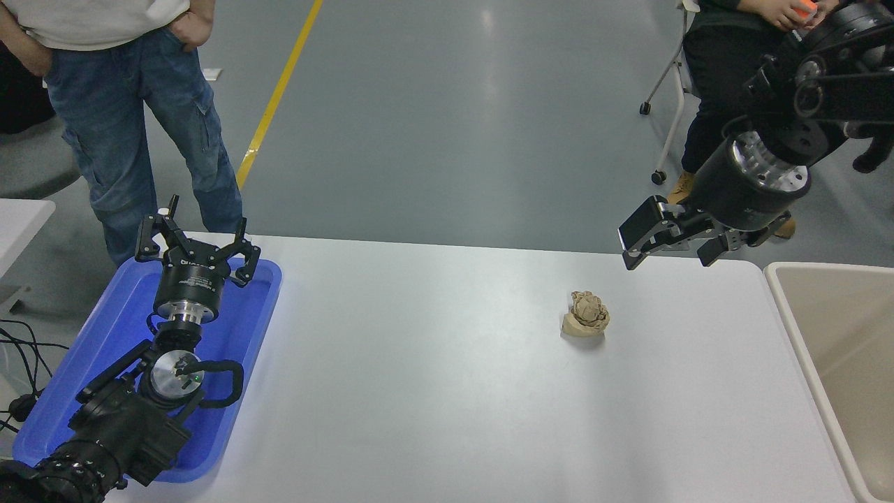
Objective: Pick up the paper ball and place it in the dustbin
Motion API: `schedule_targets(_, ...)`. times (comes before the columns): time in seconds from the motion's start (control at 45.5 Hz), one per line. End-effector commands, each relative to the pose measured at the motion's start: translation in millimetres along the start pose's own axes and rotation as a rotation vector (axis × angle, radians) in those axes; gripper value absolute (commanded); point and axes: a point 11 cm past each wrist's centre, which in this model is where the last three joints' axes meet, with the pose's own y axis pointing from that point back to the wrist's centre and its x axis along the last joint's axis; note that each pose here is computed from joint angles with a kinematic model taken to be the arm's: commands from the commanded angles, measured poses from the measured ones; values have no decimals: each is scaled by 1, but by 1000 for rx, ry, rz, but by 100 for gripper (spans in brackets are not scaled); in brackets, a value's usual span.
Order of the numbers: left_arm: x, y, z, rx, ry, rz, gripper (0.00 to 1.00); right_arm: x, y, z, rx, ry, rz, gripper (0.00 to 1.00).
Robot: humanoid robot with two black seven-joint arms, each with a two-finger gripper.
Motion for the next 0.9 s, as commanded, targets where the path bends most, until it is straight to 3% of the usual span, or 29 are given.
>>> schedule_targets(0.0, 0, 0, 0, 0, 0, -1, 100, 6, 1, 2, -8, -3, 19, 100)
schedule_targets(0.879, 0, 0, 0, 0, 0, -1, 100, 43, -7, 23, 1, -62, 126, 100)
